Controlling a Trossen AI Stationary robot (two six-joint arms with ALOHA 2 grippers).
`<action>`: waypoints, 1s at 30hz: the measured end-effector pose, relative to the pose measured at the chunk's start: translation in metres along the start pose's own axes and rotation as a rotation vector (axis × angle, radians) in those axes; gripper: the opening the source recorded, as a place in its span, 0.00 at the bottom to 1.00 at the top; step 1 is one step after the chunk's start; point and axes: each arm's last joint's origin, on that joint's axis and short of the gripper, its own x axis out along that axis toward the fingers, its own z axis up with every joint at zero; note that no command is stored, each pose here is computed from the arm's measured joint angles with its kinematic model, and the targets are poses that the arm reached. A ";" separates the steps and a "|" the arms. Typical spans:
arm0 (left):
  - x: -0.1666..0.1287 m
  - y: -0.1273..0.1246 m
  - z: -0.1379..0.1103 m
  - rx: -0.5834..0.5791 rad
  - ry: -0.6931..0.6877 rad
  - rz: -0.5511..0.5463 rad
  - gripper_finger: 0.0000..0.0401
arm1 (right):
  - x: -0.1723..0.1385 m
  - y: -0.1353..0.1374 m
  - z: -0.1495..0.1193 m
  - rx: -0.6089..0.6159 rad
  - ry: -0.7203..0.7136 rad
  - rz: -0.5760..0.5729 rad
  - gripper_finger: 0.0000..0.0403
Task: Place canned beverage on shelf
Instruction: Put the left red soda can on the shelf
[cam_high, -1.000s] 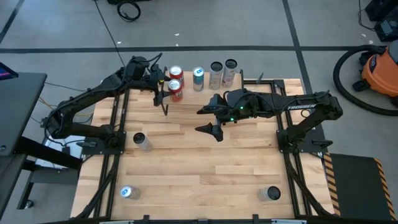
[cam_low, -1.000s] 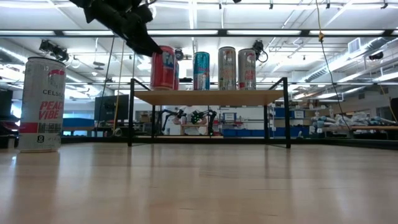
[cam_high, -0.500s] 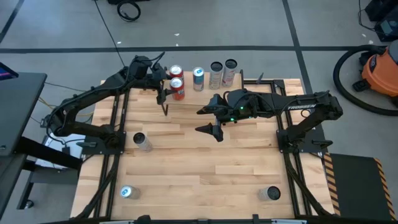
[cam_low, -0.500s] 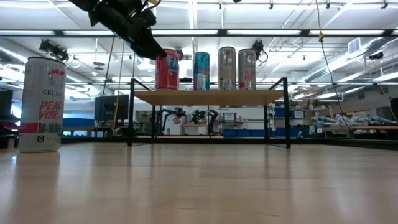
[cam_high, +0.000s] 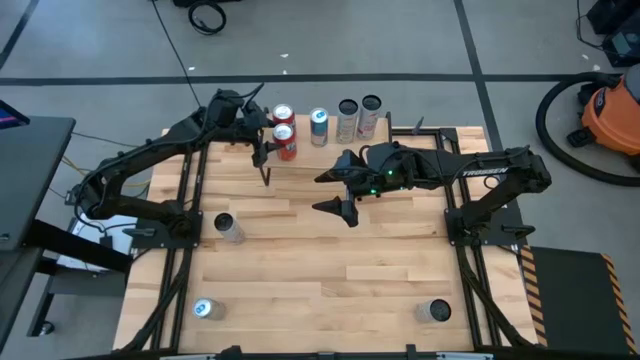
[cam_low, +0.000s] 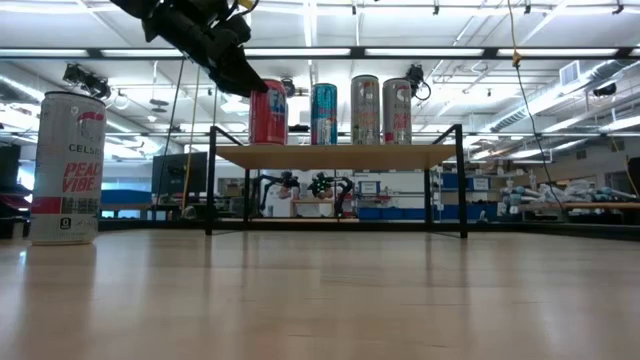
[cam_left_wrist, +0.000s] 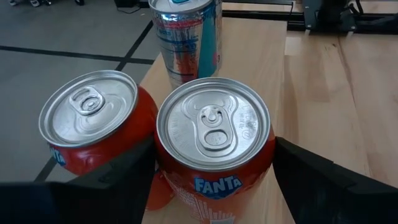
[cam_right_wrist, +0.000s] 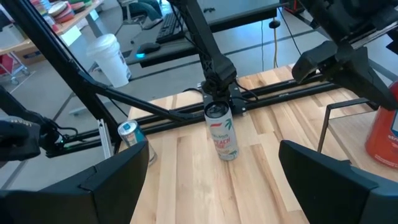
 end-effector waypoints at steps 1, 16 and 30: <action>0.000 0.000 0.000 -0.007 0.000 0.001 0.75 | 0.000 0.000 0.000 0.000 0.000 0.000 0.92; 0.000 0.000 -0.001 -0.019 0.003 0.000 0.75 | 0.000 0.000 0.000 -0.019 0.000 0.000 0.92; 0.001 -0.001 -0.001 -0.052 0.009 -0.001 0.75 | 0.000 0.000 0.000 -0.019 0.000 0.000 0.92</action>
